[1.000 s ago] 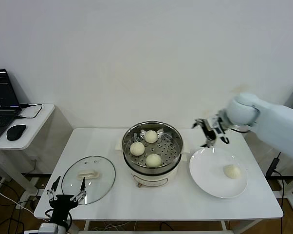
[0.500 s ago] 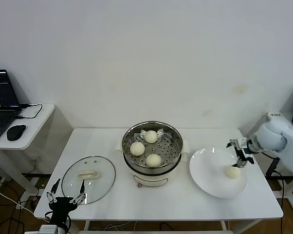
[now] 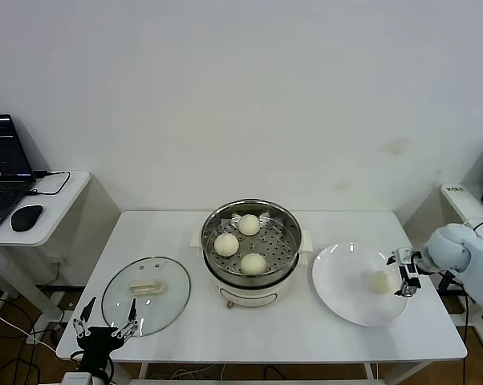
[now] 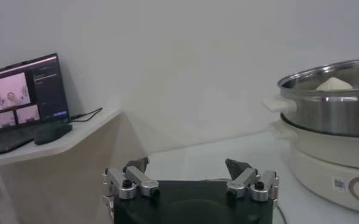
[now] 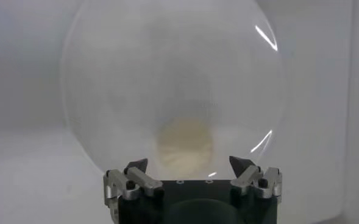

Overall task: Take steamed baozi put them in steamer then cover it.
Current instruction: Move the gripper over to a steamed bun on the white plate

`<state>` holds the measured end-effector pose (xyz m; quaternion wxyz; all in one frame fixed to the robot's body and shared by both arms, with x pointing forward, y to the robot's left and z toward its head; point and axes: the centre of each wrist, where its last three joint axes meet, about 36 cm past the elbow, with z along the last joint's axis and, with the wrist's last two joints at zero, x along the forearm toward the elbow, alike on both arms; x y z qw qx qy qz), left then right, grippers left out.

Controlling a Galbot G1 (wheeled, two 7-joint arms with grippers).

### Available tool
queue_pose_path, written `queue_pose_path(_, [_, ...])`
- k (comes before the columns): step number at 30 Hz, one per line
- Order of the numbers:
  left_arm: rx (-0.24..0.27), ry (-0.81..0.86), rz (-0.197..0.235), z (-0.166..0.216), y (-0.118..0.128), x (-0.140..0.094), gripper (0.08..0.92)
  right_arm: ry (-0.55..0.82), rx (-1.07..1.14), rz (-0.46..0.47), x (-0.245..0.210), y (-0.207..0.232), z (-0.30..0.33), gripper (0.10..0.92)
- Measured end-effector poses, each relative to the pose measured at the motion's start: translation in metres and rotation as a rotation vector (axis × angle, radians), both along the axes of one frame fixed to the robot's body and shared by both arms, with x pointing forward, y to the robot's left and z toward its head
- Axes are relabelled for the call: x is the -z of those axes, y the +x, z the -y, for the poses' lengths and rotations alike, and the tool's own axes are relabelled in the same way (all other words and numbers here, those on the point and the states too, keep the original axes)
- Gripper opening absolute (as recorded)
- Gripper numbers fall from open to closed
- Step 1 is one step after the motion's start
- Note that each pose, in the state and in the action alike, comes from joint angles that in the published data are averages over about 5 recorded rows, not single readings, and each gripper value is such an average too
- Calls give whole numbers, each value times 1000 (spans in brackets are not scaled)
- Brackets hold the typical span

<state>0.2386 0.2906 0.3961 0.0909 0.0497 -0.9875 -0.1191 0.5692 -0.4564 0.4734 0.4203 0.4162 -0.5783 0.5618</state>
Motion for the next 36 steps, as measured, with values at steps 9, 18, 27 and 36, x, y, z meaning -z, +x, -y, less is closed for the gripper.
queue_pose_path(9, [-2,-1,2,0,1,0,823,6,13,-6,17,5,-6,822])
queue_pose_path(18, [-3,-3,0,0,2,2,823,0,28,0,24,12,-7,789])
queue_pose_path(27, [-4,-5,1,1,1,2,823,-8,39,-2,30,19,-10,737])
queue_pose_path(36, [-5,-4,3,0,1,0,823,-8,40,-10,28,22,-12,642])
